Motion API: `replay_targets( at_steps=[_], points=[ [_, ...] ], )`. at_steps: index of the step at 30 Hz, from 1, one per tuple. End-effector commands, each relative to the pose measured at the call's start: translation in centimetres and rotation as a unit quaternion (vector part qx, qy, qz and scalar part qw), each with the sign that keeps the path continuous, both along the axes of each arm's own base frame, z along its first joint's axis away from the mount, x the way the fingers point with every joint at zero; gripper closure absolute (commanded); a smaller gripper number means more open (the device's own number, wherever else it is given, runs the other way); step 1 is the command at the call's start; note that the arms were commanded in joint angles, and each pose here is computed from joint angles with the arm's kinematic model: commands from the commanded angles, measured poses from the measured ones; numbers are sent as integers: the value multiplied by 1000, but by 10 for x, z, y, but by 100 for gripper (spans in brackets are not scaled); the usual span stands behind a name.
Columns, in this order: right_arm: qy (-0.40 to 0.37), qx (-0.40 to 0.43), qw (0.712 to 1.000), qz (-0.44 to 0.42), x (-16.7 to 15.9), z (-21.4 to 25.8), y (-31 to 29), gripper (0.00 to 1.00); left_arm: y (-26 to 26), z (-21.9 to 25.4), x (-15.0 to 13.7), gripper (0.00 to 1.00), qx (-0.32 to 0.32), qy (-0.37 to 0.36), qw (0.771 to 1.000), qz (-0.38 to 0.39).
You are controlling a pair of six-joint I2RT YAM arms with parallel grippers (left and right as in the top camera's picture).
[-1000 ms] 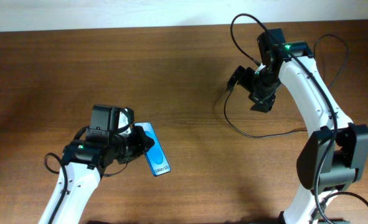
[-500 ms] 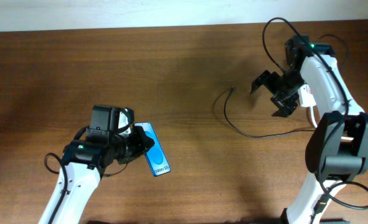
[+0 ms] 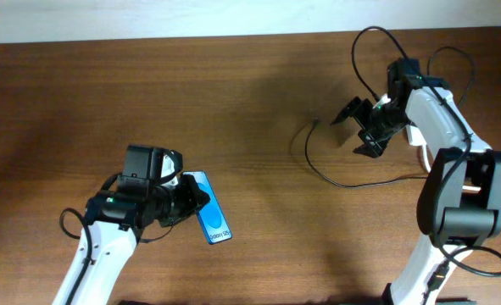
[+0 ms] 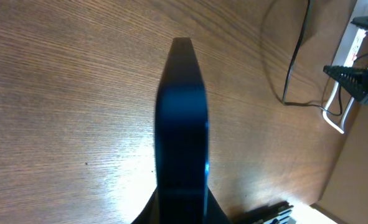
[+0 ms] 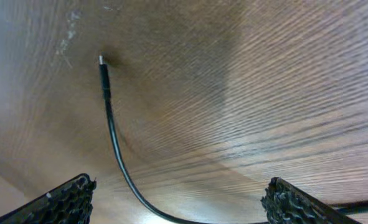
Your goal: Plug charger to phone and switch on socket
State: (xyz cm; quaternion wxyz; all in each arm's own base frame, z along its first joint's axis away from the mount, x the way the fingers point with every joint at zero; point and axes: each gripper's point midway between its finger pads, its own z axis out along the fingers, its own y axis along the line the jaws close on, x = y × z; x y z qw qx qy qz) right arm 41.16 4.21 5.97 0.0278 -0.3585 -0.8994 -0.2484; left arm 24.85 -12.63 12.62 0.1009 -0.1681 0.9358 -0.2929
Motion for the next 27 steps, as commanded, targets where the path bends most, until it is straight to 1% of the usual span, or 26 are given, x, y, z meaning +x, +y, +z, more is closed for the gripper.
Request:
replay_targets(
  at_steps=[1,4,10,16,20,27],
  points=[
    [5,12,1000,-24,4,-2,2,11,-3,5,0,100,-10,-9,1000,-10],
    [13,18,998,-61,9,-1,1,14,-3,6,0,100,-11,-9,1000,-10],
    [-2,18,998,-61,16,0,2,14,-3,6,1,100,-10,-9,1000,-10],
    [-49,21,998,-32,34,5,25,14,-3,6,0,100,-11,-9,1000,-10],
    [-39,28,997,-62,38,6,32,14,-3,6,0,100,-11,-9,1000,-10],
    [-48,12,996,-69,44,0,27,14,-3,5,0,100,-10,-9,1000,-10]
  ],
)
